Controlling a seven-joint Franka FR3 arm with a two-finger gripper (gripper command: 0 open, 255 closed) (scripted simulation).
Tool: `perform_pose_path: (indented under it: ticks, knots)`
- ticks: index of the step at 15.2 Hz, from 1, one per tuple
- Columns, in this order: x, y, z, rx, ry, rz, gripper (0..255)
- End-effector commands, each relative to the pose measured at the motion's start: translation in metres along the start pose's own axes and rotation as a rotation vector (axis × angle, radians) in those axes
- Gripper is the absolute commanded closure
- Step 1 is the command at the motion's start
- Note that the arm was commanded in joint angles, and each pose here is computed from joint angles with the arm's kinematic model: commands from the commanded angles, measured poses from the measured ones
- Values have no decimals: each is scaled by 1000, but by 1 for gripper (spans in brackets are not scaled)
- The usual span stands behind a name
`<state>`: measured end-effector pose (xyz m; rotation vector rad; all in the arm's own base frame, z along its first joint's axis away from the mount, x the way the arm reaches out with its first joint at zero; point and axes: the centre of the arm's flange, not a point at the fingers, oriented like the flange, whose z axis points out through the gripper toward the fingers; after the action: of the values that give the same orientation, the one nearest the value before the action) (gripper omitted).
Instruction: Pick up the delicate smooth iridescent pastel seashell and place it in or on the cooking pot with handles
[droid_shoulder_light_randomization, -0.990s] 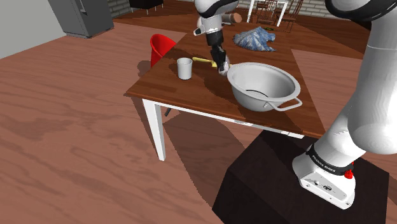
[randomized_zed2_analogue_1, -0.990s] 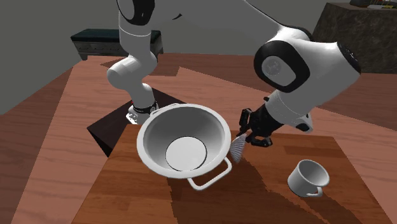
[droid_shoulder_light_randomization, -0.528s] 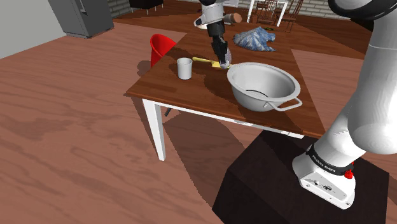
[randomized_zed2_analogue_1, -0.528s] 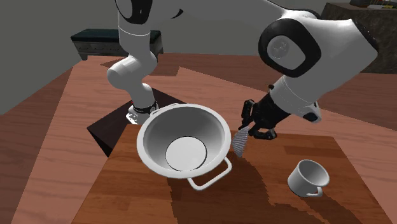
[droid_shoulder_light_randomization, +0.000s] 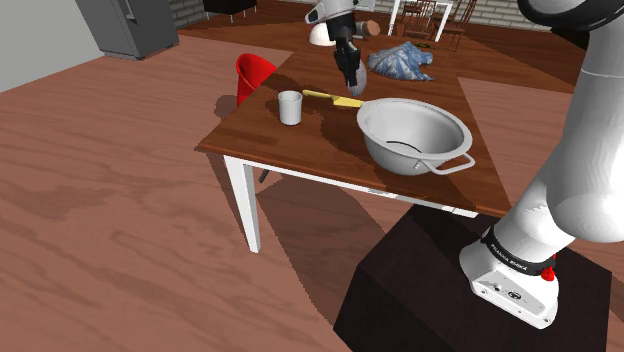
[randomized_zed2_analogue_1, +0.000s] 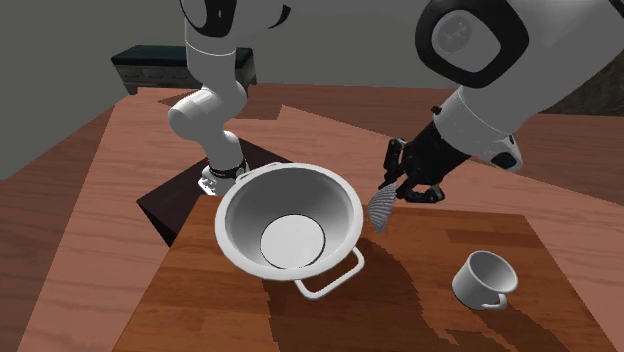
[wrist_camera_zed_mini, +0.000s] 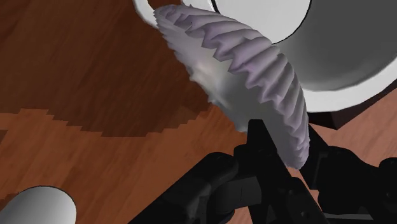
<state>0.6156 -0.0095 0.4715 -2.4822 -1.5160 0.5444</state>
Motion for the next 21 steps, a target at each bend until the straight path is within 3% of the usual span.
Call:
perform_pose_path:
  ticks: [1, 4, 18, 21]
  knots:
    - [-3, -4, -9, 0, 0, 0, 255]
    - [-6, -9, -22, 0, 0, 0, 255]
    - [-120, -135, 52, 0, 0, 0, 255]
    - [-116, -130, 66, 0, 0, 0, 255]
